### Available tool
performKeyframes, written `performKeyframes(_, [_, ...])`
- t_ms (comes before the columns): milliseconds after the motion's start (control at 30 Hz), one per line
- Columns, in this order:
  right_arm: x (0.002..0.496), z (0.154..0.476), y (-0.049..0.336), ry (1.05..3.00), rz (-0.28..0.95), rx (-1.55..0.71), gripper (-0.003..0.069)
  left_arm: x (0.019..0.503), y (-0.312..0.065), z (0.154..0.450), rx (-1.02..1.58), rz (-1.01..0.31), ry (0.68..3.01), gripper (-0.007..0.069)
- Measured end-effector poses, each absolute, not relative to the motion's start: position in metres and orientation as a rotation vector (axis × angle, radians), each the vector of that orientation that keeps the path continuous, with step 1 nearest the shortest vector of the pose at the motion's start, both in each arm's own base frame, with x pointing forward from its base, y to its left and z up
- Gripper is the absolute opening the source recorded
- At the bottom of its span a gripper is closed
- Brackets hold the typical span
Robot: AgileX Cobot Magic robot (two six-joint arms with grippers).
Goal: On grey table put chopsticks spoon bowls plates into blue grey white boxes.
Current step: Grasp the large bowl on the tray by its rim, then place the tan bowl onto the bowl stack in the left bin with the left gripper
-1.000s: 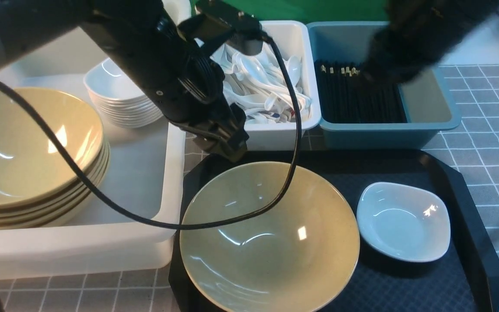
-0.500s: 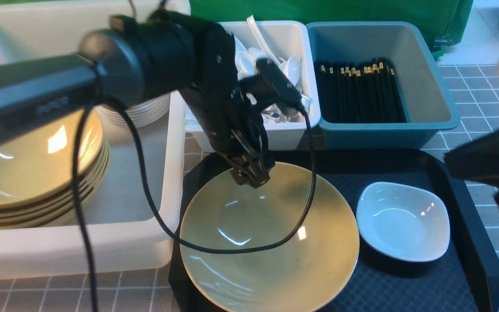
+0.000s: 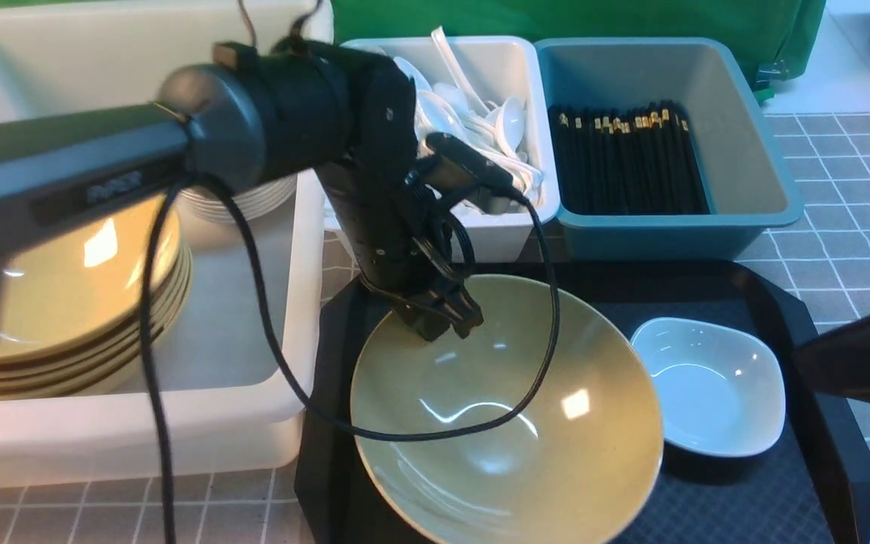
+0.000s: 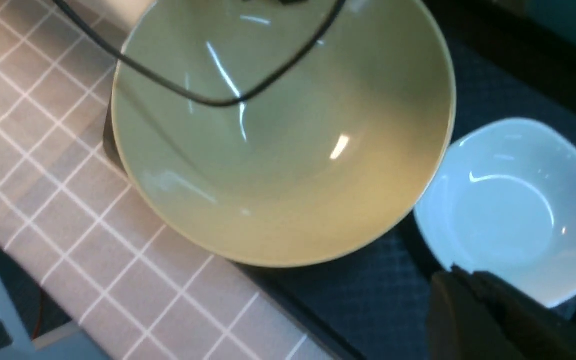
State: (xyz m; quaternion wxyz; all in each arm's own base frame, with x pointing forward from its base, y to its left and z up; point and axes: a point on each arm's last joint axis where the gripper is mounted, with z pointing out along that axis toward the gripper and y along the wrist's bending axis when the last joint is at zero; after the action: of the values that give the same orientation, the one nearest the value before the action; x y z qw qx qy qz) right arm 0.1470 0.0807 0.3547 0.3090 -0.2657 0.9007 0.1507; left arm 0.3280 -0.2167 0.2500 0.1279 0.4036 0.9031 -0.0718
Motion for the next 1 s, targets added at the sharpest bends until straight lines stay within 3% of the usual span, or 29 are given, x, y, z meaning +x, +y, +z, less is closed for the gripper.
performKeyframes(100, [0.150, 0.364, 0.083, 2.375, 0.403, -0.714, 0.0037, 0.322, -0.209, 0.274, 1.128, -0.220, 2.588, 0.0009])
performKeyframes(167, [0.159, 0.383, 0.089, 2.329, 0.427, -0.743, 0.0037, 0.312, -0.181, 0.321, 0.994, -0.235, 2.514, 0.0011])
performKeyframes(200, [0.159, 0.384, 0.090, 2.324, 0.437, -0.743, 0.0037, 0.312, -0.178, 0.324, 0.984, -0.236, 2.512, 0.0011])
performKeyframes(300, [0.170, 0.407, 0.103, 2.245, 0.493, -0.806, 0.0039, 0.288, -0.120, 0.386, 0.723, -0.315, 2.435, 0.0008])
performKeyframes(433, [0.179, 0.423, 0.130, 2.179, 0.551, -0.920, 0.0039, 0.258, -0.051, 0.433, 0.444, -0.295, 2.336, 0.0006])
performKeyframes(533, [0.182, 0.429, 0.160, 2.133, 0.599, -1.046, 0.0039, 0.232, 0.001, 0.452, 0.174, -0.191, 2.277, 0.0004])
performKeyframes(667, [0.182, 0.426, 0.201, 2.085, 0.645, -1.215, 0.0039, 0.216, 0.055, 0.441, -0.130, -0.101, 2.290, 0.0004])
performKeyframes(767, [0.181, 0.421, 0.225, 2.068, 0.625, -1.329, 0.0039, 0.215, 0.088, 0.411, -0.345, -0.104, 2.322, 0.0004])
performKeyframes(1000, [0.184, 0.416, 0.225, 2.076, 0.506, -1.386, 0.0042, 0.229, 0.108, 0.358, -0.491, -0.103, 2.318, 0.0008])
